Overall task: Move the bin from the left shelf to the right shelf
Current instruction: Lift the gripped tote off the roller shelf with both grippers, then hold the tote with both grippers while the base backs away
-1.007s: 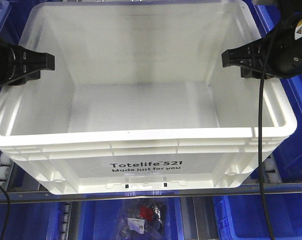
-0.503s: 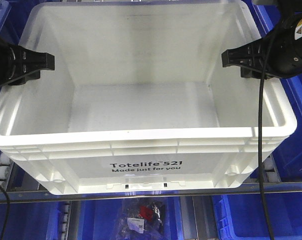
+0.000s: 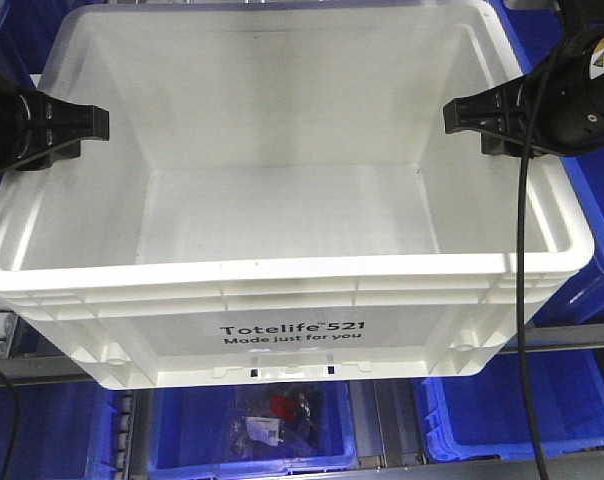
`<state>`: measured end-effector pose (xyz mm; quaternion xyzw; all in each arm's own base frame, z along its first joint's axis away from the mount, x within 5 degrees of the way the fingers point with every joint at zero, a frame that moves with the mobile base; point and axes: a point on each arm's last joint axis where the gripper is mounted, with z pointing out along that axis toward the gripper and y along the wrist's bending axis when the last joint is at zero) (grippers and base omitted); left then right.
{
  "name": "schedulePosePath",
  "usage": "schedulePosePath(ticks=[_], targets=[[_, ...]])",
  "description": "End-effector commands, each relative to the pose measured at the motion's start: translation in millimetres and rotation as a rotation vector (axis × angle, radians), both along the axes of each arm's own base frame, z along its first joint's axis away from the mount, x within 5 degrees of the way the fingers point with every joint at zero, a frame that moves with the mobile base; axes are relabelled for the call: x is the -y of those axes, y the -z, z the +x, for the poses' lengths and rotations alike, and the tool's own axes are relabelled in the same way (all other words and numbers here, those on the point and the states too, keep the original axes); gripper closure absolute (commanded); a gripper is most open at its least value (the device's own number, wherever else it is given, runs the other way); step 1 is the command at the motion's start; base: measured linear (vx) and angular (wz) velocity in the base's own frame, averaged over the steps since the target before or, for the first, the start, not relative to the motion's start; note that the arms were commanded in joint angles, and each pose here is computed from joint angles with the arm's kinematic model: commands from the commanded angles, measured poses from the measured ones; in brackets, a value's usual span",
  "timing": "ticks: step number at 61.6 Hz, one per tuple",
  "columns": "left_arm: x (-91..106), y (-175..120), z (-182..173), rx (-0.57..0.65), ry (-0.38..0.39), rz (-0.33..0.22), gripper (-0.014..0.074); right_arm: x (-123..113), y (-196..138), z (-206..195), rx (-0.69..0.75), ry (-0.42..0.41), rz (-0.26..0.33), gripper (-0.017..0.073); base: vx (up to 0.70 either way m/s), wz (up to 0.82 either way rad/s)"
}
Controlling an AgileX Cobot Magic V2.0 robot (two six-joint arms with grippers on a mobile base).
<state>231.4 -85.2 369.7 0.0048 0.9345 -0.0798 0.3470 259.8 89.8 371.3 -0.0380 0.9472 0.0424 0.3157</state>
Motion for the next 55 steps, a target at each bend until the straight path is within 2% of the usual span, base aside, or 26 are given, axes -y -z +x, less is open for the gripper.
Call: schedulePosePath(ticks=[1,55], targets=[[-3.0,-29.1,-2.4,0.180,0.017,-0.023,0.0449,3.9,-32.3,-1.7,0.202,-0.011,0.035,0.0567,-0.10,-0.06],[-3.0,-29.1,-2.4,0.180,0.017,-0.023,0.0449,3.9,-32.3,-1.6,0.203,-0.011,0.035,0.0567,-0.10,0.06]])
